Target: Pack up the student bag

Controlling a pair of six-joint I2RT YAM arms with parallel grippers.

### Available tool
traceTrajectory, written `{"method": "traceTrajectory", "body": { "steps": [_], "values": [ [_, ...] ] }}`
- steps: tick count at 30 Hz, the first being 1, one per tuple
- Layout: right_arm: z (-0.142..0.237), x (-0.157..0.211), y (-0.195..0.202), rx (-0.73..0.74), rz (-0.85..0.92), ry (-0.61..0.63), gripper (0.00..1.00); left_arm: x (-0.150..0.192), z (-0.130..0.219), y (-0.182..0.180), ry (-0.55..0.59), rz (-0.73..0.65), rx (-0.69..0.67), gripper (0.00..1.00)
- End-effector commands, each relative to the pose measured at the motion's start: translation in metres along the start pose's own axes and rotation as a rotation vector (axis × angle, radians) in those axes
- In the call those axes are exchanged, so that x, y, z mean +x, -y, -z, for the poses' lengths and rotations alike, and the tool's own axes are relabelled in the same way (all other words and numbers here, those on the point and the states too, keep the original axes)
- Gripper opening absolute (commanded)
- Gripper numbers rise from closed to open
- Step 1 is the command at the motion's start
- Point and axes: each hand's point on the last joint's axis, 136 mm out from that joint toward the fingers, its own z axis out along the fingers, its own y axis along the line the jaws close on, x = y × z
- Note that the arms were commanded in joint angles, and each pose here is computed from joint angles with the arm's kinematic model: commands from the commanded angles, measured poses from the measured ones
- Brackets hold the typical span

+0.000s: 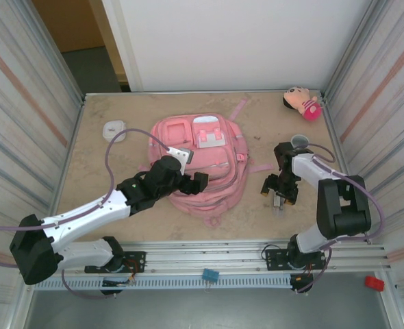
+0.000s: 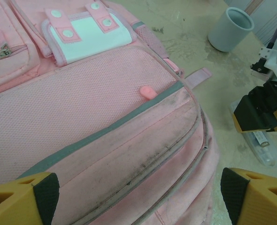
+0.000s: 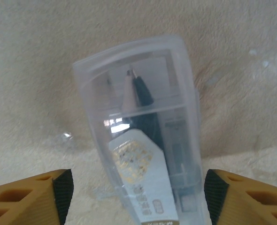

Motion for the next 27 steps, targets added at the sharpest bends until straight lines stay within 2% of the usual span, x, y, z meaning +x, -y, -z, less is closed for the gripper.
{"method": "traceTrajectory", "body": {
  "steps": [1, 3, 6, 8, 11, 12, 21, 24, 27],
  "values": [
    [0.001, -0.006, 0.001, 0.027, 0.016, 0.005, 0.67, -0.004, 0.003, 0.001, 0.022, -0.019, -0.002, 0.91],
    [-0.001, -0.007, -0.001, 0.013, 0.004, 0.003, 0.59, -0.004, 0.002, 0.002, 0.02, -0.021, -0.001, 0.91],
    [-0.001, -0.007, -0.002, -0.018, -0.023, -0.005, 0.55, -0.004, -0.001, 0.004, 0.012, -0.021, 0.005, 0.91],
    [0.0, -0.006, -0.003, -0.048, -0.037, -0.013, 0.57, -0.003, -0.002, 0.004, 0.006, -0.024, 0.005, 0.91],
    [0.006, -0.003, 0.001, -0.041, -0.037, -0.004, 0.73, -0.003, -0.003, 0.004, 0.004, -0.025, 0.006, 0.91],
    [0.007, -0.001, 0.004, -0.033, -0.039, -0.004, 0.76, -0.004, -0.003, 0.005, 0.007, -0.024, 0.006, 0.91],
    [-0.012, 0.006, 0.003, -0.025, -0.019, -0.05, 0.75, -0.003, -0.002, 0.001, 0.015, 0.0, -0.01, 0.91],
    [-0.021, 0.005, 0.007, 0.011, -0.014, -0.061, 0.7, -0.003, -0.001, 0.0, 0.018, 0.005, -0.008, 0.91],
    [-0.026, 0.005, 0.009, 0.039, -0.009, -0.068, 0.5, -0.001, 0.001, -0.003, 0.018, 0.014, -0.017, 0.91]
  ]
}}
